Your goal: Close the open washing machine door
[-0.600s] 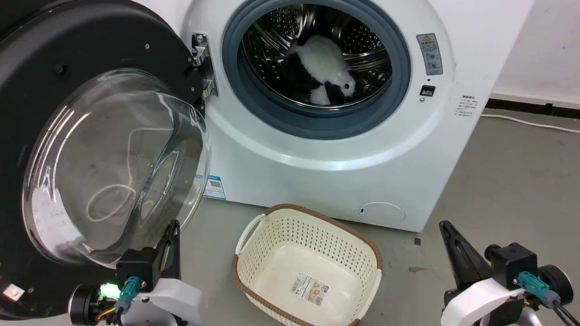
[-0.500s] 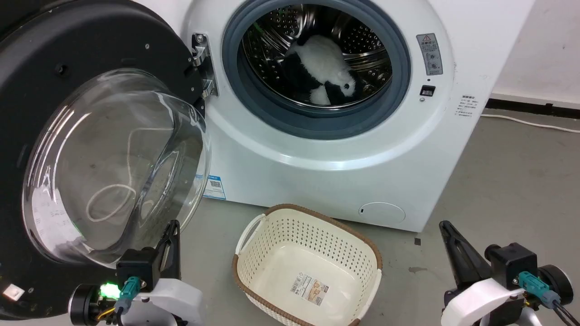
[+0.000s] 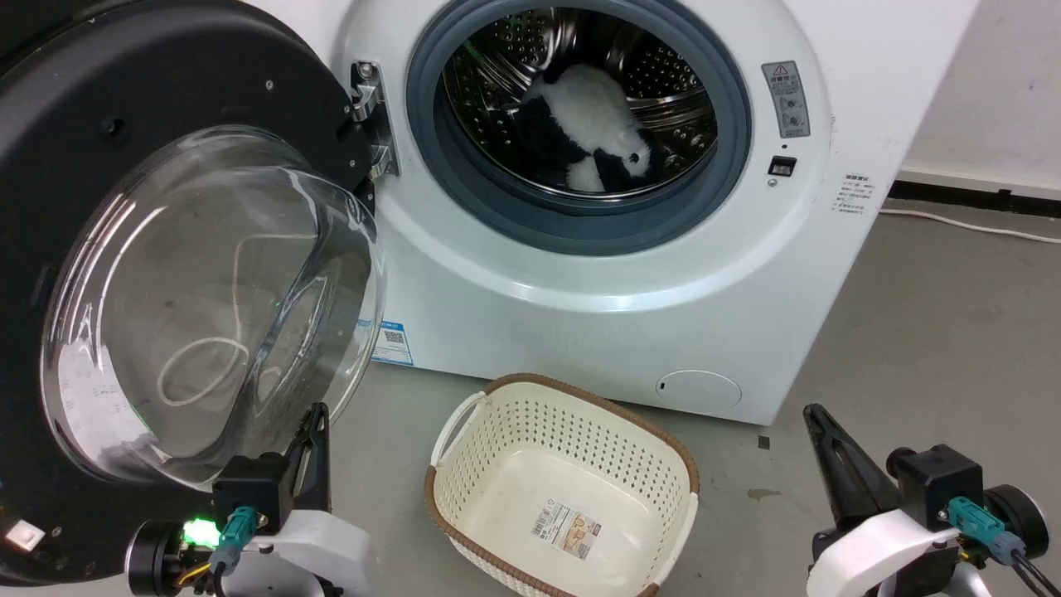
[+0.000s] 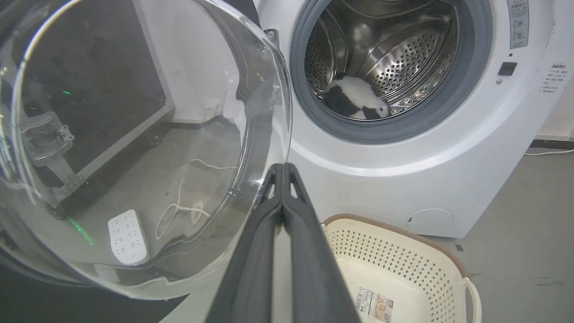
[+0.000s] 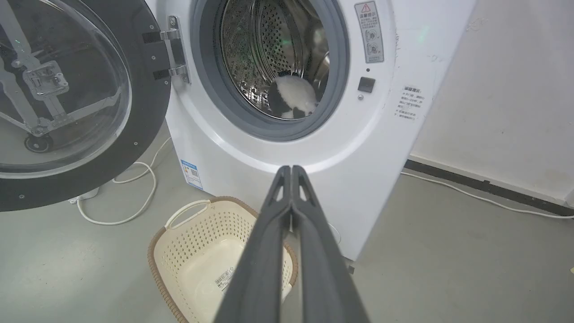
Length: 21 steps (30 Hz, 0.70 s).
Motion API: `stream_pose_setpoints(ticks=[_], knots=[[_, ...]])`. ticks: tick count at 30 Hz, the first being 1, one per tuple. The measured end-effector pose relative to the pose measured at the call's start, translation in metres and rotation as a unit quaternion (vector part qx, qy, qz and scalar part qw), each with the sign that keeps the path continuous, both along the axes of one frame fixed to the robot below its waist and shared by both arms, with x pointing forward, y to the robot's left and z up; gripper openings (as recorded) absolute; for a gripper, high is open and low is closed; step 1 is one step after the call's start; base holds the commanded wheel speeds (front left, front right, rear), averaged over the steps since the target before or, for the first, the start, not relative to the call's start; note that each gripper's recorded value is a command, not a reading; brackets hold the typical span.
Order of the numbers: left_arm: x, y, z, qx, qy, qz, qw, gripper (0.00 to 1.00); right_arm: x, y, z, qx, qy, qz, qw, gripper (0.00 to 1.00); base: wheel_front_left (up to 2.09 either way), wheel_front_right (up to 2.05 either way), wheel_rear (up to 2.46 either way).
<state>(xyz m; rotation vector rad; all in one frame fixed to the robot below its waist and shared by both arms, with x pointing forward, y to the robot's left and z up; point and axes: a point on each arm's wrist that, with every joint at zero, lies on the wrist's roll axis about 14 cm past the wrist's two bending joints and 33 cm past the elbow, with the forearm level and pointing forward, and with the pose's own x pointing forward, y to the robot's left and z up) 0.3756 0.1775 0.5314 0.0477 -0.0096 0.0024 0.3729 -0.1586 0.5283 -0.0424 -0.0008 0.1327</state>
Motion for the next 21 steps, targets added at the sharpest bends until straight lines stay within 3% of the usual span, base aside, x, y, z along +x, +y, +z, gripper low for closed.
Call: stream_pose_setpoints(ticks=[21], knots=[[0.0,0.0,0.0,0.0,0.0,0.0,1.0,0.0,0.0,-0.0001,0.0,0.0,0.0,0.0,1.0,0.0,0.0,0.0,0.0]])
